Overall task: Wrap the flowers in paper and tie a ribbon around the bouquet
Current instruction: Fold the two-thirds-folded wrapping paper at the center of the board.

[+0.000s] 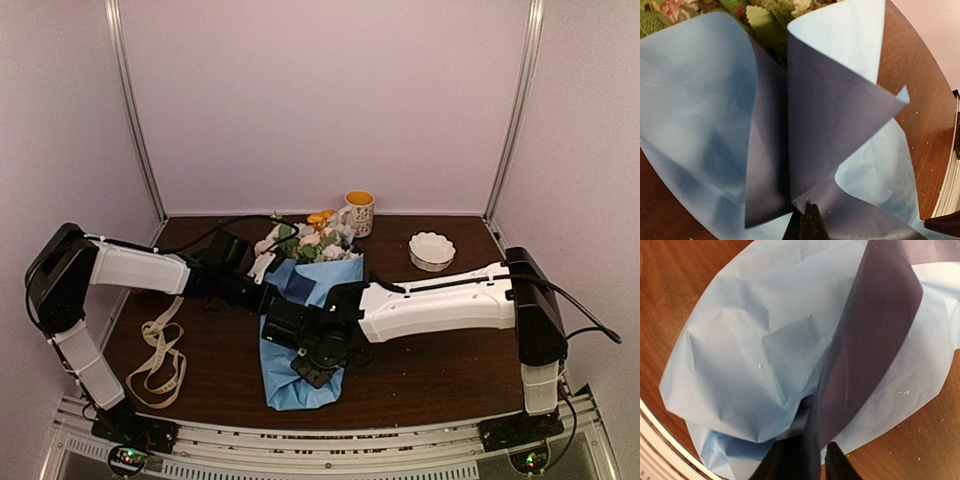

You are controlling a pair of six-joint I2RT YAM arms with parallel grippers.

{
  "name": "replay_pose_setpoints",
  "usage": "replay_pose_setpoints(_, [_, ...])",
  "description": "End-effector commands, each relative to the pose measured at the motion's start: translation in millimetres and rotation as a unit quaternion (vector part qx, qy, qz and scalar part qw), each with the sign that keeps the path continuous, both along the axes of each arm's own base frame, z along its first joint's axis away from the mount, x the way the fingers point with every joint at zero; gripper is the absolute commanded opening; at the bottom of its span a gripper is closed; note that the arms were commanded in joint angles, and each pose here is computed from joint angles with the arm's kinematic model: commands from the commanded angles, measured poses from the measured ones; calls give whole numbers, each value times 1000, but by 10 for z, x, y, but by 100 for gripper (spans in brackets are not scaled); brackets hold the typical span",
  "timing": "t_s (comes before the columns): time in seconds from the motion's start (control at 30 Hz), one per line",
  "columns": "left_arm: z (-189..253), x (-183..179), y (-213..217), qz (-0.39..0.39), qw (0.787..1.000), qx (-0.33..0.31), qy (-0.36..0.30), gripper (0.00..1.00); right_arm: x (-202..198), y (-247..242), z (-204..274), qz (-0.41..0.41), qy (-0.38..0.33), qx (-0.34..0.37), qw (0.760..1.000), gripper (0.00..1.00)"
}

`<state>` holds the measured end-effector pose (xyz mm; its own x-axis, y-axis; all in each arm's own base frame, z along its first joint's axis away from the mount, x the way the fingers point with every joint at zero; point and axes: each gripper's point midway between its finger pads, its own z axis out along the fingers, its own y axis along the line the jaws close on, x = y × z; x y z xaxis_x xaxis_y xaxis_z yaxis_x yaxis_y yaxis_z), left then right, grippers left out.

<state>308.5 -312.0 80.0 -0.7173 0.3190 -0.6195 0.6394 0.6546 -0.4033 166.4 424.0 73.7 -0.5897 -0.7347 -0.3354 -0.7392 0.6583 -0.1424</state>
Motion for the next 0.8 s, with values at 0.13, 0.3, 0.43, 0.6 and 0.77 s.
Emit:
replay_pose_setpoints(0.13, [-329, 136, 92, 30, 999, -43, 7, 0, -98, -11, 603, 12, -8, 89, 996, 46])
replay_pose_setpoints(0.3, [-539, 134, 149, 39, 997, -61, 41, 0, -253, -72, 871, 17, 4, 202, 979, 56])
replay_pose_setpoints(0.43, [-570, 132, 150, 39, 996, -70, 44, 0, -305, -81, 743, -19, 14, 255, 967, 64])
replay_pose_setpoints(0.6, [-554, 136, 143, 35, 995, -79, 43, 0, -364, -21, 461, -41, 4, 218, 975, 75])
replay_pose_setpoints(0.77, [-586, 114, 169, 31, 995, -81, 46, 0, -338, -58, 169, -78, -28, 156, 984, 66])
